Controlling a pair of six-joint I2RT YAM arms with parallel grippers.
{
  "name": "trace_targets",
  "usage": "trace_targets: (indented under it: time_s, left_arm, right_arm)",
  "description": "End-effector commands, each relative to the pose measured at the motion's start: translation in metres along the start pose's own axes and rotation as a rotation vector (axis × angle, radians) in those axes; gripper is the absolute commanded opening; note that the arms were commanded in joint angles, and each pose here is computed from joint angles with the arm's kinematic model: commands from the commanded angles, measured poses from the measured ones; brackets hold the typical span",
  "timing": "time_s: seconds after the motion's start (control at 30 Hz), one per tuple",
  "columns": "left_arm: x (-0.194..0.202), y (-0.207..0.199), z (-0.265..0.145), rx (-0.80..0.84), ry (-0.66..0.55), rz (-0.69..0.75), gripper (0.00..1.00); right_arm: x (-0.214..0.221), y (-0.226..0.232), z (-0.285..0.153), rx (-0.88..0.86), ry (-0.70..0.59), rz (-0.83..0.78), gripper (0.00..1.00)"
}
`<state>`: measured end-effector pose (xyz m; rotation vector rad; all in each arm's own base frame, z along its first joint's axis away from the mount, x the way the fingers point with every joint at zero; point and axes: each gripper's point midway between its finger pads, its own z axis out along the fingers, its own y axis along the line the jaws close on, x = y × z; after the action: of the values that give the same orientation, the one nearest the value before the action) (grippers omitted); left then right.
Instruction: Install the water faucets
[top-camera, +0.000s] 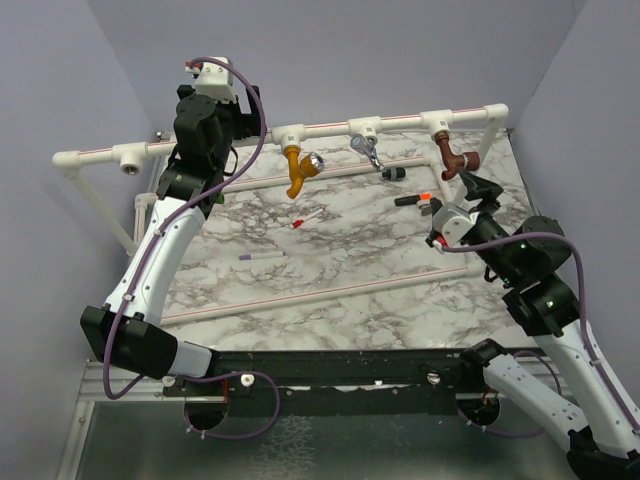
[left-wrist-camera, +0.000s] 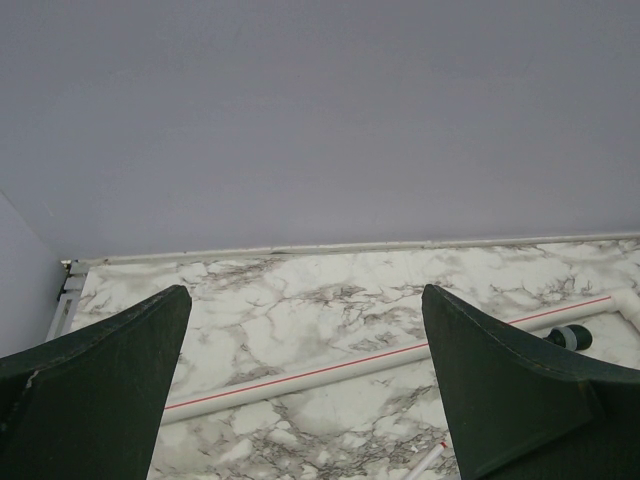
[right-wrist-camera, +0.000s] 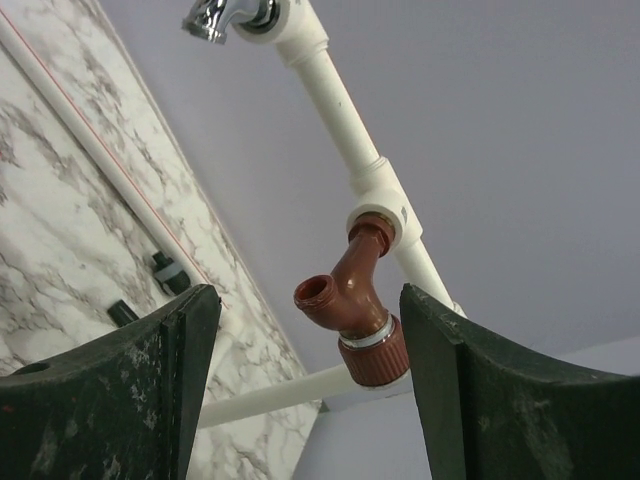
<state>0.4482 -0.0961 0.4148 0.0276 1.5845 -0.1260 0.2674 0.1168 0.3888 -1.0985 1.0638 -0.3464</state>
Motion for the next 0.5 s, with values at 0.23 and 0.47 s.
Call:
trace_targets:
  time_s: [0.23,0.47]
  left_arm:
    - [0.074,0.005,0.005,-0.016,0.222,0.02,0.99]
    - [0.075,0.004,0.005,-0.014,0.225,0.02,0.99]
  right_arm:
    - [0.024,-0.031,0.016,0.168,0.115,-0.258,0.77]
    - [0.036,-0.045,0.021,0.275,0.188,-0.36,0.76]
